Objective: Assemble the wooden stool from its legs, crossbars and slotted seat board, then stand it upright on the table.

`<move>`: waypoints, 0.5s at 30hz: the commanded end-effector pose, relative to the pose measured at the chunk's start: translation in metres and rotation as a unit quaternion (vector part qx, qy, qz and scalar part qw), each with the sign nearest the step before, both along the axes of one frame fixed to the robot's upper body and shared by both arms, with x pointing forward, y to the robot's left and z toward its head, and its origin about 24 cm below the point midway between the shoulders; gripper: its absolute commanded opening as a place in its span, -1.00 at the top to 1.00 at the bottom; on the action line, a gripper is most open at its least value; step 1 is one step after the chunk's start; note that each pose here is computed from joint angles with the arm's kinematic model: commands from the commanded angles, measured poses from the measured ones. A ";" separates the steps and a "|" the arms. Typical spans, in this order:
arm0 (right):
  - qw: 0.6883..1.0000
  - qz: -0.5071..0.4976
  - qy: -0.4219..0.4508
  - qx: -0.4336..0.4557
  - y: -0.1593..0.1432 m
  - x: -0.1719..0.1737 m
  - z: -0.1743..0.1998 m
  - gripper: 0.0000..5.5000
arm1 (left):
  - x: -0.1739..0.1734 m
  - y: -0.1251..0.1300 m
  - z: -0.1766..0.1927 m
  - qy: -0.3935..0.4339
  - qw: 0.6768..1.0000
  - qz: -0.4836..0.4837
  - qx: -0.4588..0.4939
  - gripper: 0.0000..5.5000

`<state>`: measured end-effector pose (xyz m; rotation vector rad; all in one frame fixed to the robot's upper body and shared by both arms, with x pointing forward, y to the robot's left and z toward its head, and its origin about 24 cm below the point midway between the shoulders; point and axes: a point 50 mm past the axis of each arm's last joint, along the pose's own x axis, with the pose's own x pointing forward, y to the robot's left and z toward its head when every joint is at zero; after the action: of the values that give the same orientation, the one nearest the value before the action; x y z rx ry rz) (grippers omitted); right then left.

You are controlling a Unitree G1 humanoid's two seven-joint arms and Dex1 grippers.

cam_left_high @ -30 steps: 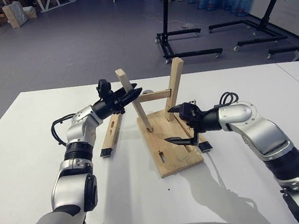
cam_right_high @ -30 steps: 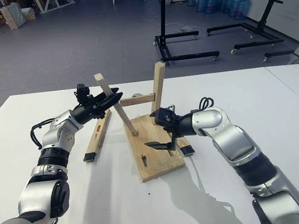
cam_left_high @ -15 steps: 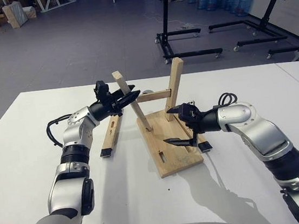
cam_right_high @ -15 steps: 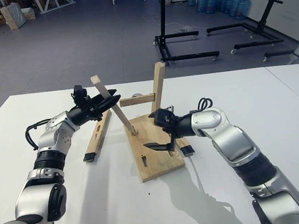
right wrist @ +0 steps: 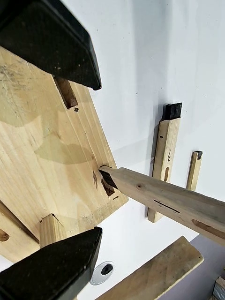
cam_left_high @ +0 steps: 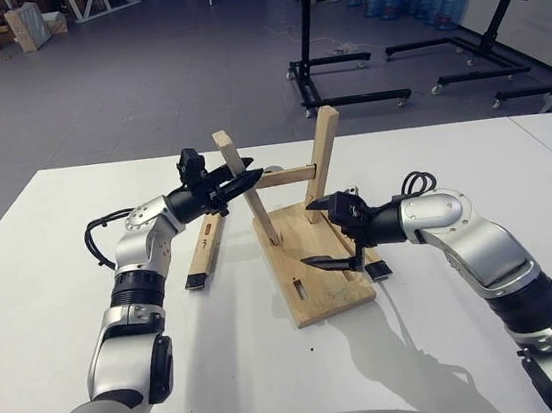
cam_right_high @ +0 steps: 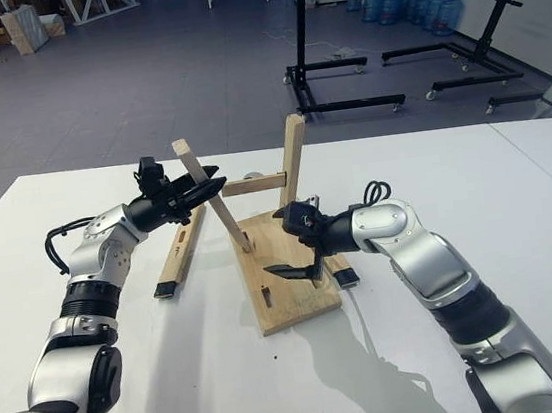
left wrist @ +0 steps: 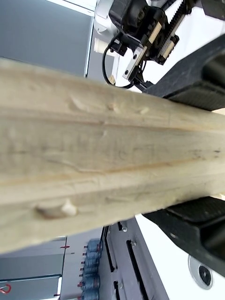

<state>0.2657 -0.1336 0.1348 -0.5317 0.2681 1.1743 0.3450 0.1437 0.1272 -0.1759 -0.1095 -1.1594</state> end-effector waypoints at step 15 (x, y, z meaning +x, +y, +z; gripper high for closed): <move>1.000 0.008 0.007 0.002 0.004 -0.003 -0.002 -0.96 | -0.002 -0.001 -0.015 -0.005 0.998 -0.010 0.069 0.27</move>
<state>0.2648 -0.1319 0.1341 -0.5219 0.2687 1.1865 0.3443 0.1385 0.1267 -0.0962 -0.1458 -1.1849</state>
